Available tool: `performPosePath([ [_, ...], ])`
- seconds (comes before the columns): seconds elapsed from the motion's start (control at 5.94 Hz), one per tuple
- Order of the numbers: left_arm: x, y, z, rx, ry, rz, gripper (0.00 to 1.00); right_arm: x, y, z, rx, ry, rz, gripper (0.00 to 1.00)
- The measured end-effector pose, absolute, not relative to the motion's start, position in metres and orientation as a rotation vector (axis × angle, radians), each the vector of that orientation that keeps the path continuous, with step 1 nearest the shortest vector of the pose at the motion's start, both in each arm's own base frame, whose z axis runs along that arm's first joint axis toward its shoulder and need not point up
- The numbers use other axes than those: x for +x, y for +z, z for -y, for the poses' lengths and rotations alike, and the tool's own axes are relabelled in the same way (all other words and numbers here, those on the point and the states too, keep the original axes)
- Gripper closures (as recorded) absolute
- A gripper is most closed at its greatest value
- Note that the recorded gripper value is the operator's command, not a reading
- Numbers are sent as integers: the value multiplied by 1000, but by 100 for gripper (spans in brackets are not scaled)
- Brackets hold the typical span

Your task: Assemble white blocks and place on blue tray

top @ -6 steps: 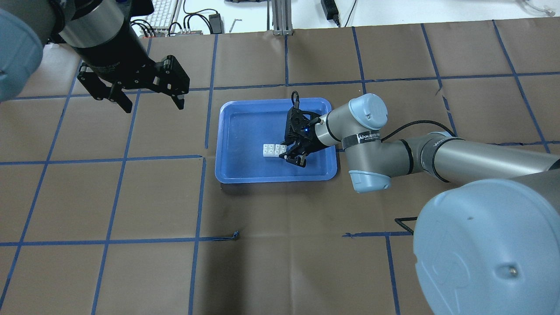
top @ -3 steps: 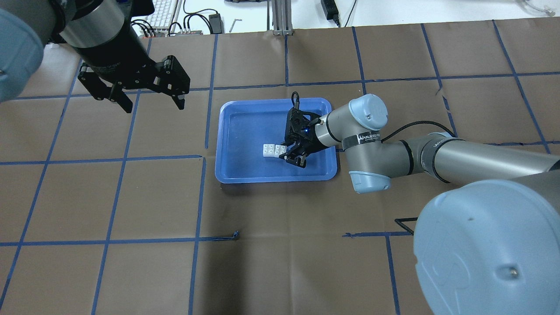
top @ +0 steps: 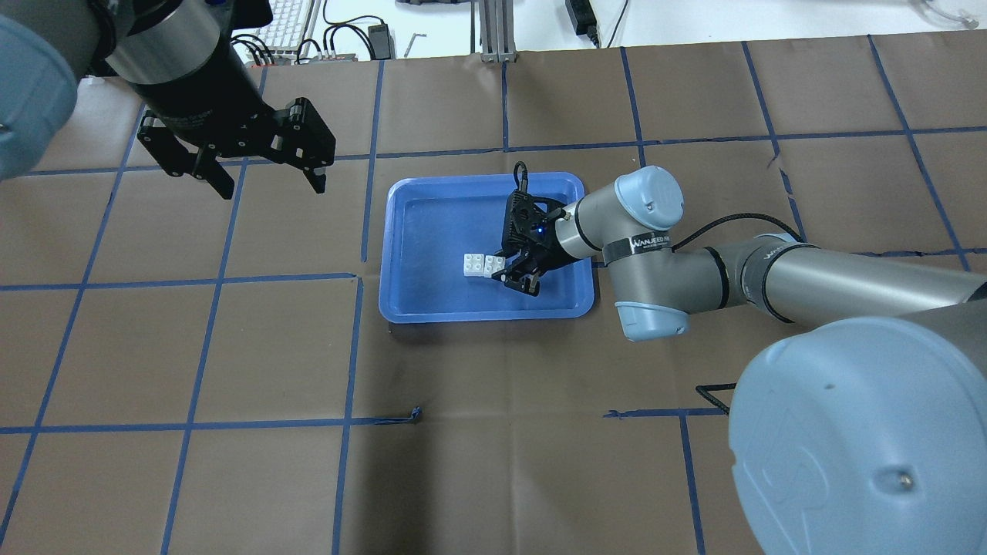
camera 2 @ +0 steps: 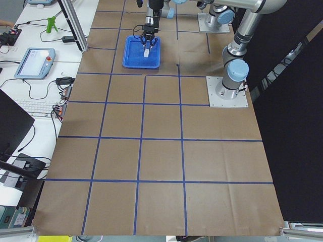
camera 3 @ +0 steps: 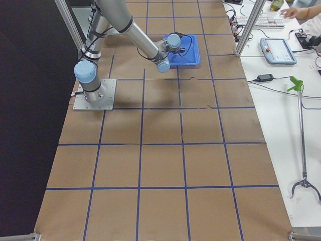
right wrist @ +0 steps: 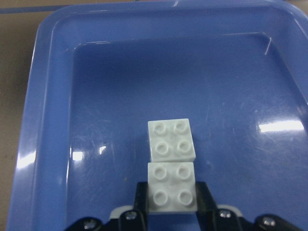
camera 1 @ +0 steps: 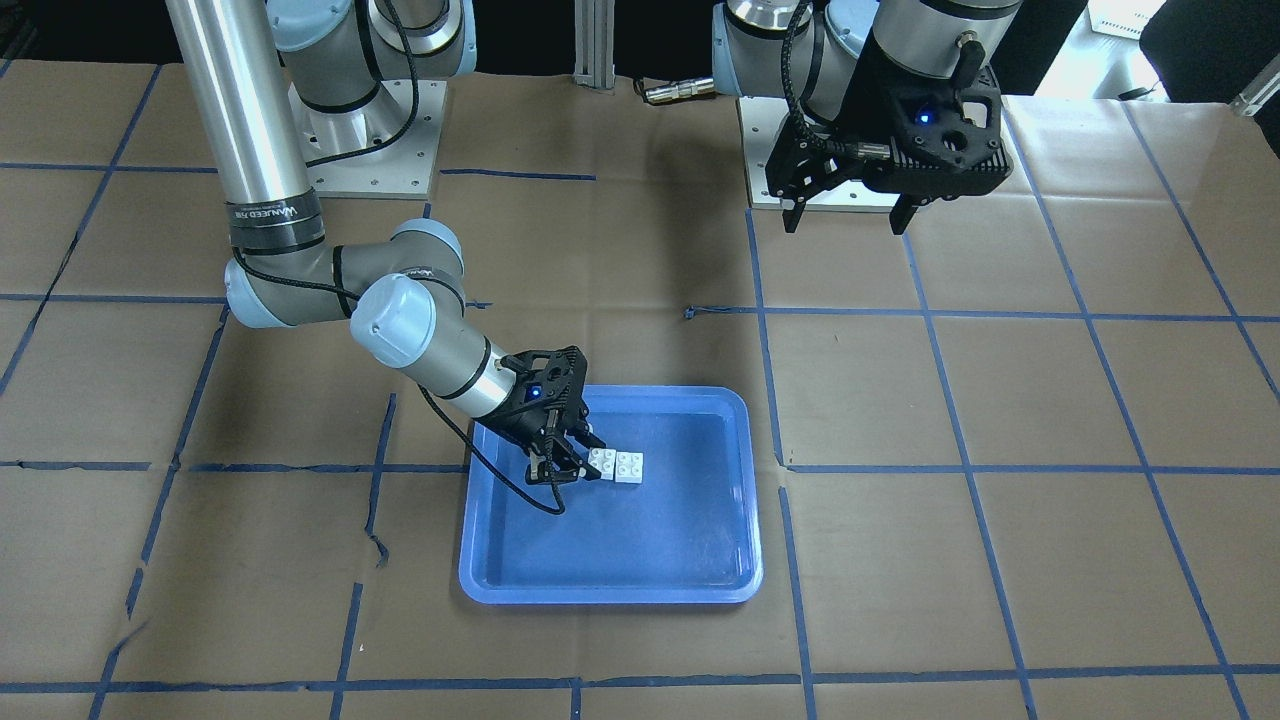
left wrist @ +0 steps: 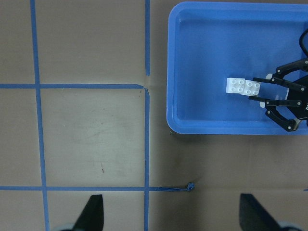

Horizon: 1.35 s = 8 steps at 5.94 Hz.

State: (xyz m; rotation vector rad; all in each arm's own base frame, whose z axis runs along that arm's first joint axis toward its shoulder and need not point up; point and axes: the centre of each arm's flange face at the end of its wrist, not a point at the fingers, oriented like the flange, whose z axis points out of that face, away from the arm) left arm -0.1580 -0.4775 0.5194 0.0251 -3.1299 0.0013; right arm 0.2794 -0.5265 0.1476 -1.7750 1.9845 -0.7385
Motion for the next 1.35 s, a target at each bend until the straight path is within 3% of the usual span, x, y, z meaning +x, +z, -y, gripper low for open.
performPosePath([
  [0.17, -158, 519, 478, 25, 0, 3130, 0, 279, 148, 527, -1776, -739, -1984, 60],
  [0.34, -158, 519, 478, 25, 0, 3130, 0, 279, 148, 527, -1776, -741, -1983, 47],
  [0.84, -158, 519, 478, 25, 0, 3130, 0, 280, 149, 528, -1778, -746, -1980, 35],
  [1.01, -158, 519, 478, 25, 0, 3130, 0, 280, 150, 528, -1779, -748, -1979, 1],
  [1.35, -158, 519, 478, 25, 0, 3130, 0, 279, 156, 532, -1782, -756, -1998, 0],
])
